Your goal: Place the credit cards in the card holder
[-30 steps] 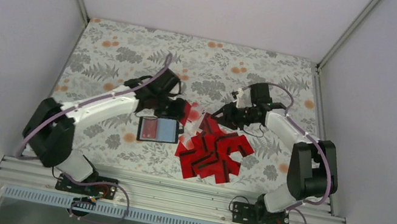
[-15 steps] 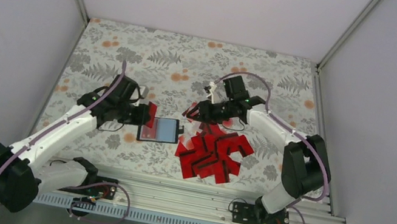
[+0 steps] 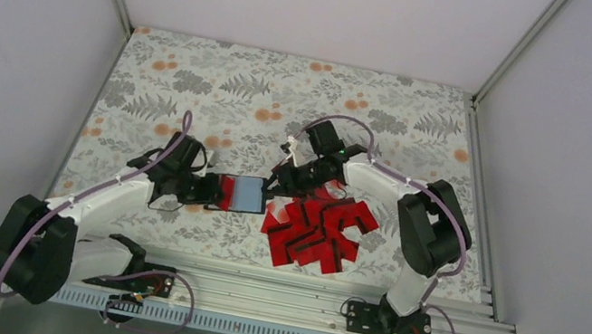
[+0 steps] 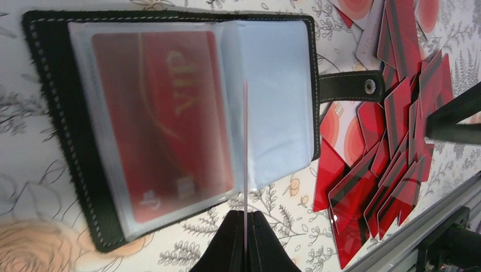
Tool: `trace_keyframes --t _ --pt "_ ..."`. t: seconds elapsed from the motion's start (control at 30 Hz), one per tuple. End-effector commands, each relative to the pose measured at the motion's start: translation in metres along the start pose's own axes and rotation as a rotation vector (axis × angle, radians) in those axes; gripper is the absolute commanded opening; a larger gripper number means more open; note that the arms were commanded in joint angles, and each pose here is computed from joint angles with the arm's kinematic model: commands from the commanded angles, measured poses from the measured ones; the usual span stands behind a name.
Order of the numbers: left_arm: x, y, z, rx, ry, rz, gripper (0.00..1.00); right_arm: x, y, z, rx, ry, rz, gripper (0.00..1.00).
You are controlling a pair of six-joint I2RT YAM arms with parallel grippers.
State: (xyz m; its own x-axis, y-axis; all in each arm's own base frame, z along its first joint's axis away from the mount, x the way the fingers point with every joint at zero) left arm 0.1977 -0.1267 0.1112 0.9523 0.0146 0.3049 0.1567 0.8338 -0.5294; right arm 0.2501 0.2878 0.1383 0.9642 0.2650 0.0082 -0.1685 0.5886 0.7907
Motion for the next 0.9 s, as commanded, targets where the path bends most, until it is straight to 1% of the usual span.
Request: trace_keyframes --t 0.0,0.27,0.43,0.67,0.87 --pt "0.014 -0.009 -0.006 -0.084 -0.041 -0.062 0.02 -0.005 0.003 -0.016 -0.017 0.045 0.031 0.41" --pt "0.009 -0.002 -0.017 -0.073 0.005 -0.047 0.02 -0.012 -0.004 -0.034 -0.023 0.089 0.018 0.40" --pt "0.007 0.000 -0.021 -0.063 0.030 -0.041 0.02 -0.016 -0.018 -0.042 -0.046 0.114 -0.006 0.39" --pt "0.003 0.004 -0.027 -0.059 0.063 -0.029 0.02 -0.016 -0.025 -0.047 -0.061 0.128 -0.018 0.38" --pt "0.003 0.006 -0.026 -0.036 0.066 -0.013 0.02 -0.015 -0.028 -0.049 -0.073 0.132 -0.031 0.38"
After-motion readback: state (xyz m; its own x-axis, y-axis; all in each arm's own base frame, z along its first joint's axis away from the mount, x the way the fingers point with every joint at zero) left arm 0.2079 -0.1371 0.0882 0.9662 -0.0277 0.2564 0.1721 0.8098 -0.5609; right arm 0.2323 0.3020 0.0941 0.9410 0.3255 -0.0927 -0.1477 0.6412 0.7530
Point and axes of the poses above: each gripper's point midway between its finger pads, its own z axis back along the fingers, its own y axis along the line the jaws close on, x = y × z, the point moved 6 cm from there along z, back along the fingers, and after that the axes turned 9 degrees about -z, right-handed, at the moved point
